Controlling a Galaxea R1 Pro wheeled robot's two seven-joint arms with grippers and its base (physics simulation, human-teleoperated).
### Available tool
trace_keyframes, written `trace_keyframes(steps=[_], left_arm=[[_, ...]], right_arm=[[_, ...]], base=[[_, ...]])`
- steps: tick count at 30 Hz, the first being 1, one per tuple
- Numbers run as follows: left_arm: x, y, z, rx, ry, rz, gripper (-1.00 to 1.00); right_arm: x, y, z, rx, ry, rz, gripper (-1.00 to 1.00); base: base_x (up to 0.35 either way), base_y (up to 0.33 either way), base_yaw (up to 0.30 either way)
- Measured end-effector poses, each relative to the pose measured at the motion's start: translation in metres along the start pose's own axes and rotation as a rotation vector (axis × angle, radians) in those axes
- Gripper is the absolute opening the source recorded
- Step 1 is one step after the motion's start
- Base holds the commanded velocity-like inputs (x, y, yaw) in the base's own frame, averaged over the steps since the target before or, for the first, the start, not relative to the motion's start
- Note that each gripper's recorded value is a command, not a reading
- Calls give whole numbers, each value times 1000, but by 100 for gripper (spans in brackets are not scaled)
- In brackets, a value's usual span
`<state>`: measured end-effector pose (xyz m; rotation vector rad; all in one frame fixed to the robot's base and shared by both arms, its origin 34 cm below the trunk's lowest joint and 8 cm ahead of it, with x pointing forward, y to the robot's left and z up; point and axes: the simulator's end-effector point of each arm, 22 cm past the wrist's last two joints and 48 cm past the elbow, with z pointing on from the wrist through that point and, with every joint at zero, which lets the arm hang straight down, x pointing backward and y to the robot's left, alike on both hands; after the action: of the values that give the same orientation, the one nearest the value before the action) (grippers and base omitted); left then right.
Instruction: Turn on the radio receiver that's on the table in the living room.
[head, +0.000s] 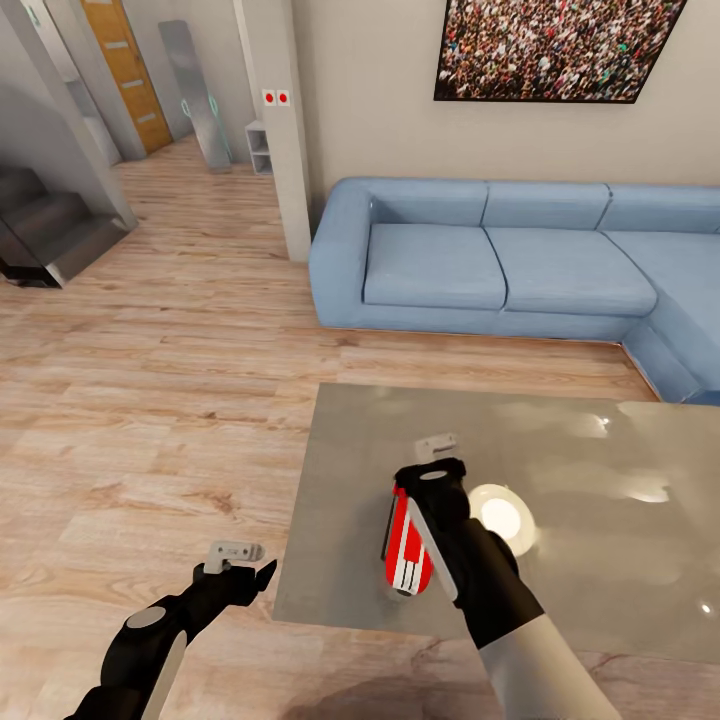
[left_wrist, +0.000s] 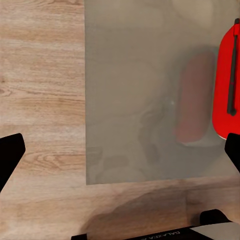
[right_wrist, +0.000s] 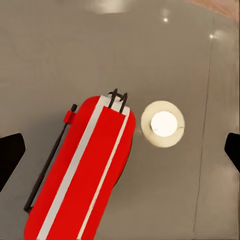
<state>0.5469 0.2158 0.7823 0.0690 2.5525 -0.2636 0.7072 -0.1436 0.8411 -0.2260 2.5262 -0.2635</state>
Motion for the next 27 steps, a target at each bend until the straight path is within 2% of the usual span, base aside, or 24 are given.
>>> trace_keyframes(steps=[2, 7, 10, 13, 19, 27], left_arm=[[0, 0, 0, 0, 0, 0, 100], [0, 0, 0, 0, 0, 0, 100], [0, 0, 0, 0, 0, 0, 100], [0, 0, 0, 0, 0, 0, 100], [0, 0, 0, 0, -1, 0, 100], [-1, 0, 0, 0, -3, 1, 100]], right_arm=[[1, -2, 1, 6, 3, 26, 100], [10, 4, 3, -19, 41, 130, 100], [15, 1, 3, -5, 57, 182, 100], [16, -4, 3, 19, 59, 206, 100], [18, -7, 4, 36, 62, 224, 100], [20, -3, 6, 20, 64, 258, 100]], base=[[0, 0, 0], [0, 0, 0], [0, 0, 0], [0, 0, 0], [0, 0, 0], [0, 0, 0]])
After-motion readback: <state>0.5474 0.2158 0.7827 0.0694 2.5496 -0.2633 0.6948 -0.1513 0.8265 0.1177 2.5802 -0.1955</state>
